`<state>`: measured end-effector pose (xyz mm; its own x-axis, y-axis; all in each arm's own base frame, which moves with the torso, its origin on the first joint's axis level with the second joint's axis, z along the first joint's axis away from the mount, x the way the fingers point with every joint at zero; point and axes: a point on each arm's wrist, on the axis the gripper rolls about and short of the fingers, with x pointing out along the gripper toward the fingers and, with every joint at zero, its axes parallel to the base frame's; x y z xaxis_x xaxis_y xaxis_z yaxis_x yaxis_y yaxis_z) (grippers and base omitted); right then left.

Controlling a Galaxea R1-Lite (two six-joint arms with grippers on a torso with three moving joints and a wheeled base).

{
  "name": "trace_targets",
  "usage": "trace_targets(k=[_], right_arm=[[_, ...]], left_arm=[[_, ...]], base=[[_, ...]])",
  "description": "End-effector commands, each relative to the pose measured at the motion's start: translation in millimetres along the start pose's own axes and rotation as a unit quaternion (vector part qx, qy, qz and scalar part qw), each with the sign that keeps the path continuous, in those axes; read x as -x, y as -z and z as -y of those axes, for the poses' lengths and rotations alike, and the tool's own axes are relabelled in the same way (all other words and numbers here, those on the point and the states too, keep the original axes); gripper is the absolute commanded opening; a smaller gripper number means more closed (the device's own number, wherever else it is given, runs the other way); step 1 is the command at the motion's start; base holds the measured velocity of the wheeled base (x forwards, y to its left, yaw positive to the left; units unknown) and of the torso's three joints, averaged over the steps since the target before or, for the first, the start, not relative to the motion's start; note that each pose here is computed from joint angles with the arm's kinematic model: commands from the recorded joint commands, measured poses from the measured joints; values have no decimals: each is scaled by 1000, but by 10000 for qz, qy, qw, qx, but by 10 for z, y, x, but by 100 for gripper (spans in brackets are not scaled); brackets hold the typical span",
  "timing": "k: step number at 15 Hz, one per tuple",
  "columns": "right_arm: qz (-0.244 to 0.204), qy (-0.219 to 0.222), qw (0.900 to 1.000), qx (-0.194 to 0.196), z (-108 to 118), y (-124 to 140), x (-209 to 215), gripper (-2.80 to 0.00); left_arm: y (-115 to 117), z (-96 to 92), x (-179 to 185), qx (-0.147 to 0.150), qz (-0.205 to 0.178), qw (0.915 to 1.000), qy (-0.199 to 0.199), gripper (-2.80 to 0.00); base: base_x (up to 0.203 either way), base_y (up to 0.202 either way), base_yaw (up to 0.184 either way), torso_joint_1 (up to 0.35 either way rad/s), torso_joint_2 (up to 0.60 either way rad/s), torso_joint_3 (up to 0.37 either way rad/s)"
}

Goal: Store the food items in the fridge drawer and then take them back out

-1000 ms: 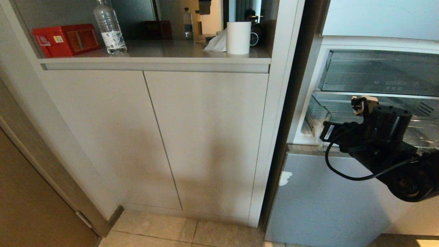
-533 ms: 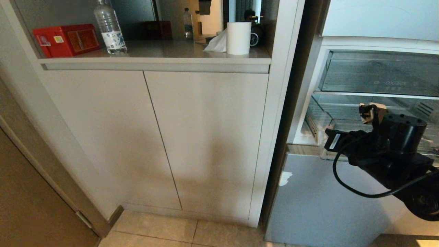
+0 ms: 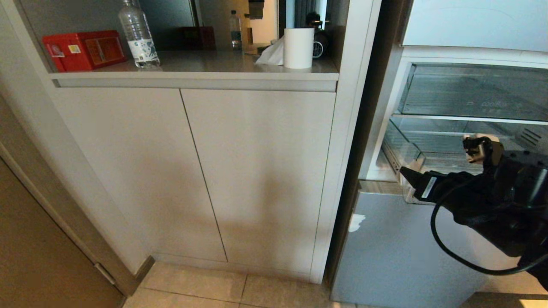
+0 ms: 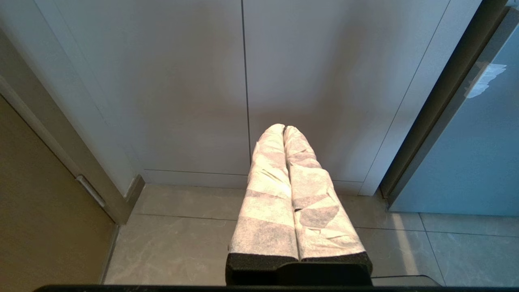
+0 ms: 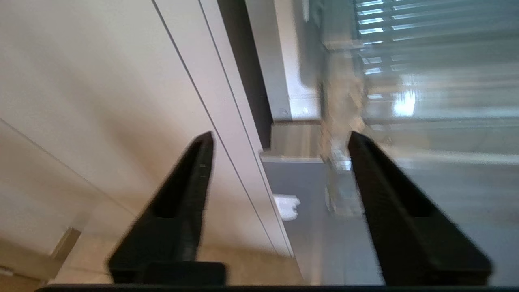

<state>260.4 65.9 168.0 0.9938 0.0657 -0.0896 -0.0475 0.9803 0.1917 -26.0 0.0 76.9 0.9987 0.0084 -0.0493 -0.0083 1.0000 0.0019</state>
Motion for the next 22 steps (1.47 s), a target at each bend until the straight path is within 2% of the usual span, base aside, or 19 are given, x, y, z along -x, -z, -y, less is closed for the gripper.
trace_targets(k=[1,3,4,5,6,7,9,10,11,14,16,20,22], right_arm=[[140,-12,9999,-23,26,-119,264,0],[56,23,10000,-1,60,-195,478,0],[110,83,9999,0,94,-322,644,0],[-107,273,9995,101,154,-407,758,0],[-567,545,9965,292,228,-469,817,-280],[-789,779,9929,424,300,-634,852,-280],[-817,951,9907,521,407,-1047,854,-280],[-883,1041,9891,555,462,-1183,766,-280],[-1153,1121,9852,593,532,-1212,579,-280],[-1876,1211,9725,659,693,-1235,-105,-280],[-2386,1216,9614,630,791,-1137,-508,-280],[-2737,1245,9521,555,939,-951,-1077,-280],[-2844,1312,9483,513,1003,-919,-1185,-280]], left_arm=[[0,0,0,1,1,10000,-4,-280],[0,0,0,1,0,10000,-4,-280],[2,0,0,1,-6,10000,-4,-280],[1,0,0,1,-2,10000,-4,-280],[2,0,0,1,-3,10000,-4,-280],[3,0,0,-2,-7,10000,-4,-280],[1,0,0,1,-3,10000,-9,-280],[2,0,0,0,-6,10000,-4,-280],[0,0,0,1,1,10000,-5,-280],[1,0,0,1,-2,10000,-7,-280],[0,0,0,1,1,10000,-4,-280],[0,0,0,0,1,10000,-11,-280],[1,0,0,1,-6,10000,-4,-280]], base=[[0,0,0,0,0,0],[0,0,0,0,0,0],[0,0,0,0,0,0],[0,0,0,0,0,0],[0,0,0,0,0,0],[0,0,0,0,0,0],[0,0,0,0,0,0],[0,0,0,0,0,0],[0,0,0,0,0,0],[0,0,0,0,0,0],[0,0,0,0,0,0],[0,0,0,0,0,0],[0,0,0,0,0,0]])
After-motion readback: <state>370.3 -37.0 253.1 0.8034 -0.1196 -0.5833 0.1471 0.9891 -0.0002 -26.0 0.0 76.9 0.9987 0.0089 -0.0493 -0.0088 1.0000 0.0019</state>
